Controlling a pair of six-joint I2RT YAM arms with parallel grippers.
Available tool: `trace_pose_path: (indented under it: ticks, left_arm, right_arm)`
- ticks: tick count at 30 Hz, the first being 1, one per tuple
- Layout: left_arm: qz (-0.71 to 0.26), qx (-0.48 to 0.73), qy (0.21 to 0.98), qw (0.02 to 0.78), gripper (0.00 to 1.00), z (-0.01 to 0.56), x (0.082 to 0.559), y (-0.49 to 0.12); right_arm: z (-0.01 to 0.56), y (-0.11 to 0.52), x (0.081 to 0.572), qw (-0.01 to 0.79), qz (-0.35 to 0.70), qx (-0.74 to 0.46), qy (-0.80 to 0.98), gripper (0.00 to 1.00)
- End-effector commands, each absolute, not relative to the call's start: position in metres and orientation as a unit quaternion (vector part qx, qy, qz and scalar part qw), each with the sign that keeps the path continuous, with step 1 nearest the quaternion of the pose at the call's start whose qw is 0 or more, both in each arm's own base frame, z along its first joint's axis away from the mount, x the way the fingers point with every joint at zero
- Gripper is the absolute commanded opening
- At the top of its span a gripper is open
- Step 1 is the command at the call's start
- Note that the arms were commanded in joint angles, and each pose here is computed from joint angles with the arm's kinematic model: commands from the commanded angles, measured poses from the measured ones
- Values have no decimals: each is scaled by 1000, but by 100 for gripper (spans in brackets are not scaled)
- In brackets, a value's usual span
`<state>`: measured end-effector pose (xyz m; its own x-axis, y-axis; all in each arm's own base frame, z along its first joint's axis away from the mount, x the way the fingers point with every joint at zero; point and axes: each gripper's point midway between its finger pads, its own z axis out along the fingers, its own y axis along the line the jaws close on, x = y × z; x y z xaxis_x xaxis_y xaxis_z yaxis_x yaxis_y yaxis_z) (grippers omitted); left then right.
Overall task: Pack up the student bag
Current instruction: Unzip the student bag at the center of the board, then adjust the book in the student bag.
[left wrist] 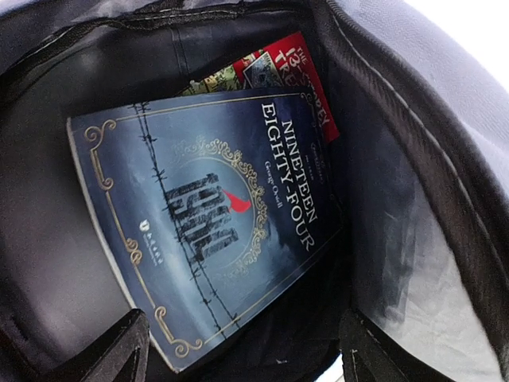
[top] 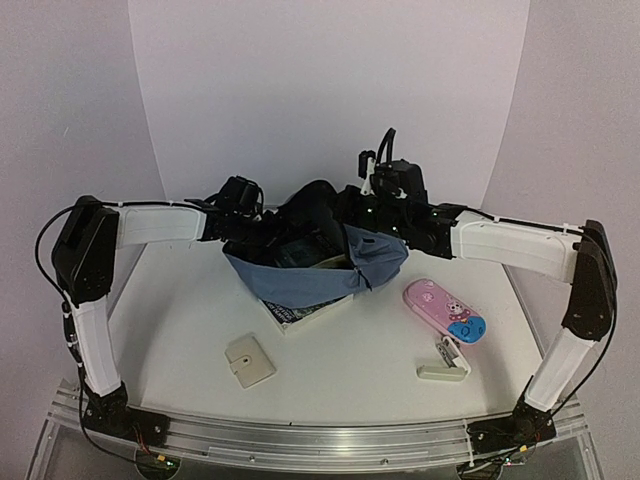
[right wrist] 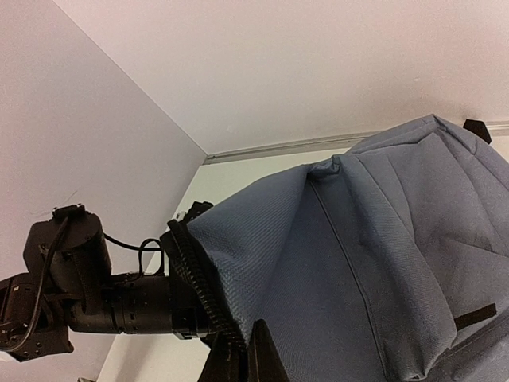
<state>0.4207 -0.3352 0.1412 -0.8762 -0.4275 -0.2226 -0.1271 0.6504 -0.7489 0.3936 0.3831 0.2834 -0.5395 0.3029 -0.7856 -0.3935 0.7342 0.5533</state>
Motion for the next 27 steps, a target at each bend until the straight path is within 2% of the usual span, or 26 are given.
trace_pose_path:
  ticks: [1, 7, 12, 18, 22, 27]
  left_arm:
    - [-367, -143, 896, 203, 83, 147, 428, -336]
    - [-294, -172, 919, 197, 85, 125, 419, -309]
    - [-311, -159, 920, 176, 82, 115, 421, -324]
    - [-342, -129, 915, 171, 55, 115, 435, -351]
    - [-359, -120, 912, 156, 46, 111, 442, -367]
    - [-397, -90, 896, 175, 42, 119, 455, -387]
  right_arm:
    - [340, 381, 386, 520, 409, -25, 749, 0]
    - [342, 379, 386, 525, 405, -25, 748, 0]
    - [339, 382, 387, 521, 406, -28, 750, 0]
    - [335, 384, 387, 517, 407, -29, 752, 0]
    - [336, 384, 386, 517, 408, -29, 752, 0]
    - [334, 384, 386, 516, 408, -30, 753, 0]
